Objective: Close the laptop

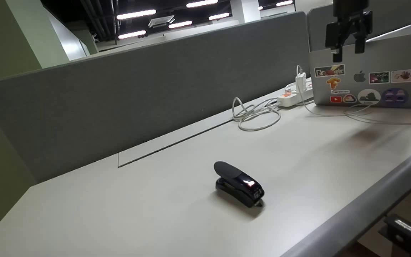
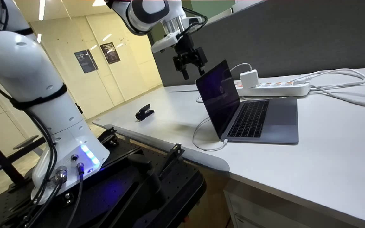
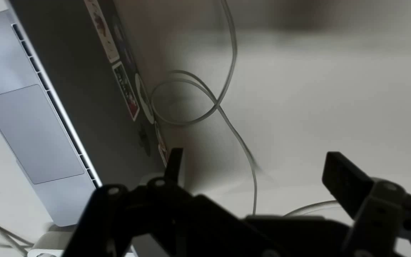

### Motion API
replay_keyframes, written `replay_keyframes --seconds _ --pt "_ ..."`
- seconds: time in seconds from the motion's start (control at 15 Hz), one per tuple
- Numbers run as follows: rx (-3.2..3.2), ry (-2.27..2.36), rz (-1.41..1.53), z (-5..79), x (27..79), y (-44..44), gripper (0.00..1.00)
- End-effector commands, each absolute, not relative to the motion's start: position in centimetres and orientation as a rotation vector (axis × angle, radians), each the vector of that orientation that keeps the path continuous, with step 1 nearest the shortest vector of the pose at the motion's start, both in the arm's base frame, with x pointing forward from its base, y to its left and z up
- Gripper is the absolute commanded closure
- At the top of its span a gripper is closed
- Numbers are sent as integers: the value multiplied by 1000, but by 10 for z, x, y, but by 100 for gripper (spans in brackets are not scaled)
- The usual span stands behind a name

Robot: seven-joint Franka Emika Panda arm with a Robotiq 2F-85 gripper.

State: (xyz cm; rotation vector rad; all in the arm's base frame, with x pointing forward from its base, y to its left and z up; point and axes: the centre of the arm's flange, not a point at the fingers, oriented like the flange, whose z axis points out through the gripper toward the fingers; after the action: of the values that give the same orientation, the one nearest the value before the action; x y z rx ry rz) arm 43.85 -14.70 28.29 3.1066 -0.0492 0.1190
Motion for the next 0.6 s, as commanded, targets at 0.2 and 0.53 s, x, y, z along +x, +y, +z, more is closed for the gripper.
replay_keyframes --seconds 0.2,0.53 --pt "3078 -160 138 289 433 -190 0" --pt "3053 -269 152 288 435 -220 0"
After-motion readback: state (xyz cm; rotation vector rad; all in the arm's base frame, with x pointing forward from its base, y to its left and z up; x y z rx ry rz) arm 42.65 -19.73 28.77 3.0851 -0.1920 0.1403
